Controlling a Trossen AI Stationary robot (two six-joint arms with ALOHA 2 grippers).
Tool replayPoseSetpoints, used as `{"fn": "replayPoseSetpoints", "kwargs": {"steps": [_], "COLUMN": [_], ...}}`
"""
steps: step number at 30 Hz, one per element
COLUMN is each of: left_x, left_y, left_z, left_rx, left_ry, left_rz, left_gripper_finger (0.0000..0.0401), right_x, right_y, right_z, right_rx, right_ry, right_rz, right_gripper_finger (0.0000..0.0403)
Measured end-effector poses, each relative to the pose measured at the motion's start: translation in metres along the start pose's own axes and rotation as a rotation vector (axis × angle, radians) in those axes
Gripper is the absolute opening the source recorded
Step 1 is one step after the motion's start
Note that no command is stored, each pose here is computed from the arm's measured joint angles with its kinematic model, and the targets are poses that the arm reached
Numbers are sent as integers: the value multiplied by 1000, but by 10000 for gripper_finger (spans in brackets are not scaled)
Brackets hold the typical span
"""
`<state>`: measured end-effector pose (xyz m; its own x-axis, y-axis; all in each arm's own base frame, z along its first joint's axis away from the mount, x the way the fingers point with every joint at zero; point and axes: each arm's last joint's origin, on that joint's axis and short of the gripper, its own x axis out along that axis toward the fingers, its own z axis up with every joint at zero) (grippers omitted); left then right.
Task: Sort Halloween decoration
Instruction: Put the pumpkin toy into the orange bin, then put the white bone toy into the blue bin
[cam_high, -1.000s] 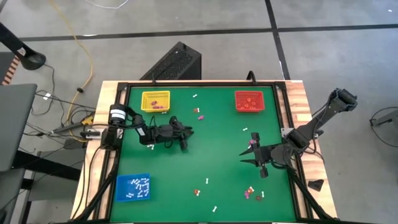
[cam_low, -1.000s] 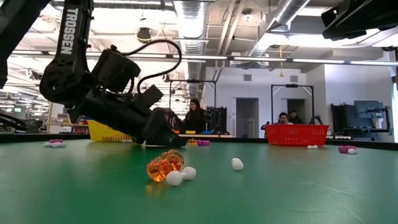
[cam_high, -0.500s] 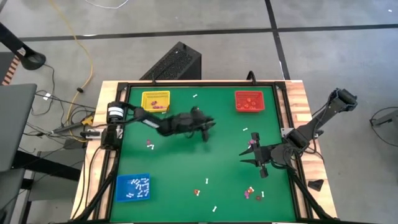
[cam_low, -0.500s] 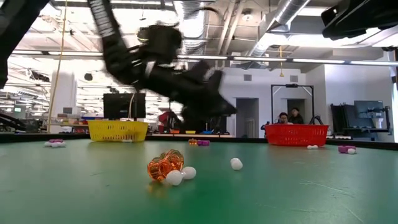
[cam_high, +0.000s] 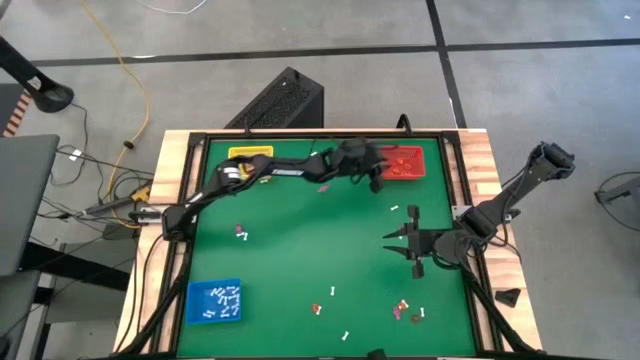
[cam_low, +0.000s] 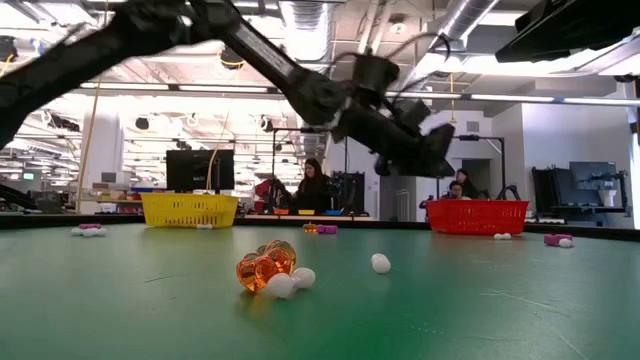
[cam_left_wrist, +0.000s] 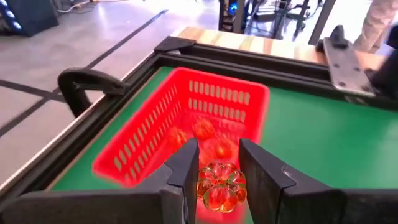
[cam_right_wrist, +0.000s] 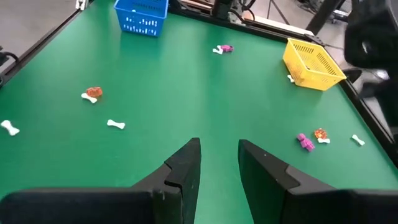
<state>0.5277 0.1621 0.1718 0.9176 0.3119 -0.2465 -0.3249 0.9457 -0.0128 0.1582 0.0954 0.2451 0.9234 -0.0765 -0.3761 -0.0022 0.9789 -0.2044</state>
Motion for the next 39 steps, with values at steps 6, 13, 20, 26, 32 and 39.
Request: {"fn": "replayPoseSetpoints", "kwargs": {"steps": [6,13,20,26,32,39], "left_x": [32,34,34,25,-52,-153], "left_y": [15,18,17,18,21,20], "left_z": [8,9,9,15,71,91], "left_rx": [-38,-34,-51,32,270,199], "left_ry": [-66,-55,-52,78,520,1096], "left_rz": [-27,-27,-45,-47,71,7], "left_gripper_finger": [83,112,182,203,204,193], "right_x": [0,0,0,0,-2,-1], "right_y": [-1,-1,-1,-1,2,1], "right_z": [0,0,0,0,-1,-1], "right_rx": [0,-17,-15,16,23,59], "right_ry": [-2,0,0,2,0,1], "right_rz": [-22,-25,-25,-22,-6,-9], "right_gripper_finger": [138,138,138,138,138,138]}}
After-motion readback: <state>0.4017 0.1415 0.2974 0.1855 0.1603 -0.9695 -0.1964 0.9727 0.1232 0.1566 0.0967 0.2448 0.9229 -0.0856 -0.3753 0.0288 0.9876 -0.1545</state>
